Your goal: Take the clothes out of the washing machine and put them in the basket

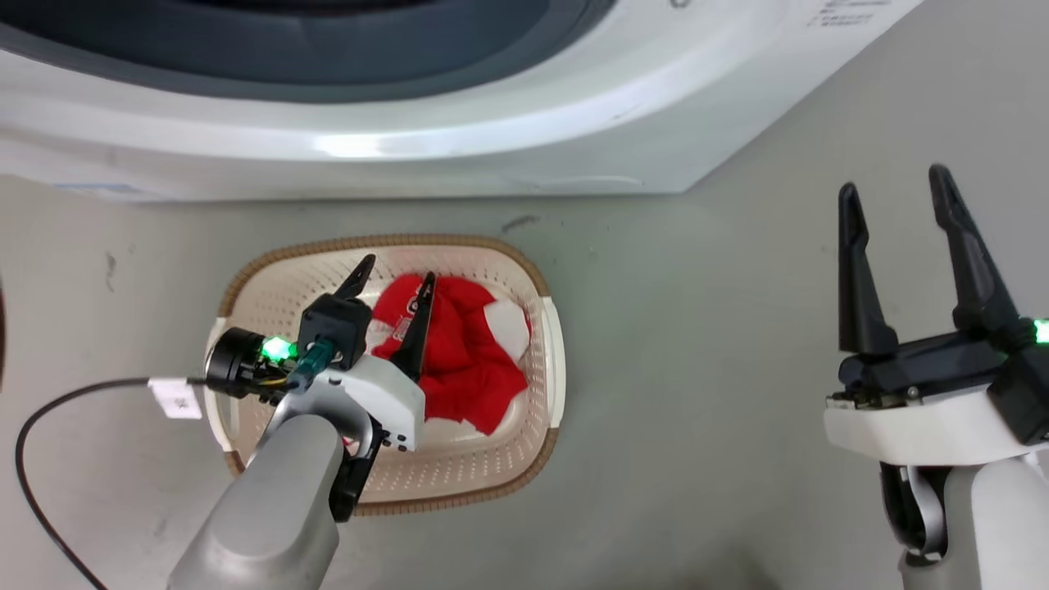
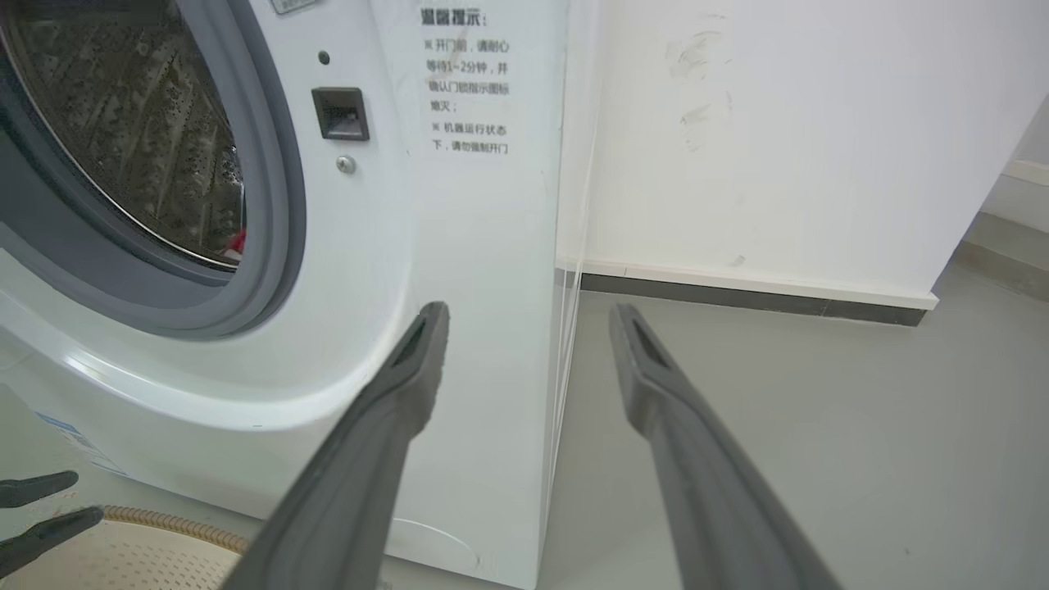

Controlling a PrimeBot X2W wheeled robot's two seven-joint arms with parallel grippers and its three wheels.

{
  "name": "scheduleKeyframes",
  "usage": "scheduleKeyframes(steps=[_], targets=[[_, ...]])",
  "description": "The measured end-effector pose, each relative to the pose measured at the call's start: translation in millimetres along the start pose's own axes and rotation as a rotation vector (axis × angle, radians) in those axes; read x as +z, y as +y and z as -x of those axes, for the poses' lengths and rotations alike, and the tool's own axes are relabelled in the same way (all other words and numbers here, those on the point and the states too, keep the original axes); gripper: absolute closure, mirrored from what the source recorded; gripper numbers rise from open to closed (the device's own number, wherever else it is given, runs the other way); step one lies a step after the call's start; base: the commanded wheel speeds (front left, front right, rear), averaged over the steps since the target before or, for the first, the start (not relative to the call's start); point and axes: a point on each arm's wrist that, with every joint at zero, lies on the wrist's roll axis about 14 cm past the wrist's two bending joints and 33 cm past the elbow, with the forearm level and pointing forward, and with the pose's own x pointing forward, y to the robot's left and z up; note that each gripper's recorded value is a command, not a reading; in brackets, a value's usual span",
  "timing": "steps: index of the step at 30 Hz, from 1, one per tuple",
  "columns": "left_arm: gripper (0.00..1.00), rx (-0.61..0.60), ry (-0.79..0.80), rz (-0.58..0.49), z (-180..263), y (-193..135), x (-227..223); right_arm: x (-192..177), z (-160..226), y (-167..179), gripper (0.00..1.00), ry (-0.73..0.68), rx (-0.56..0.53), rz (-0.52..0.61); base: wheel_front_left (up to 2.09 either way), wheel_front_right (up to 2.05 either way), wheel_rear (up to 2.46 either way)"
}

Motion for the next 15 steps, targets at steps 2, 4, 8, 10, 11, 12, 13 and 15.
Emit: scheduleKeyframes(steps=[2,4,8,10,11,12,13,15], targets=[[0.00,0.027,-0.066,0.003,9.1,2.3,21.7,9.1,4.9,2.2,0.00,-0.014,0.003,-0.003,0.00,0.00,0.00],[0.00,0.053,-0.128,0.004,19.4,4.4,41.7,17.6,10.4,4.2,0.00,-0.025,0.006,-0.005,0.00,0.00,0.00],[0.00,0.137,-0.253,0.027,42.5,16.0,80.9,34.7,22.2,7.8,0.00,-0.051,0.011,-0.008,0.00,0.00,0.00],[0.00,0.181,-0.323,0.036,55.1,23.4,102.8,42.7,28.7,8.2,0.00,-0.064,0.009,-0.009,0.00,0.00,0.00],[0.00,0.213,-0.385,0.038,68.0,27.4,121.5,50.4,34.3,8.5,0.00,-0.077,0.007,-0.008,0.00,0.00,0.00],[0.00,0.213,-0.385,0.038,68.0,27.4,121.5,50.4,34.3,8.5,0.00,-0.077,0.007,-0.008,0.00,0.00,0.00],[0.00,0.239,-0.435,0.040,80.2,30.3,136.0,57.7,39.5,8.9,0.00,-0.090,0.007,-0.006,0.00,0.00,0.00],[0.00,0.255,-0.476,0.039,91.3,31.8,147.9,64.5,44.9,9.3,0.00,-0.103,0.006,-0.005,0.00,0.00,0.00]])
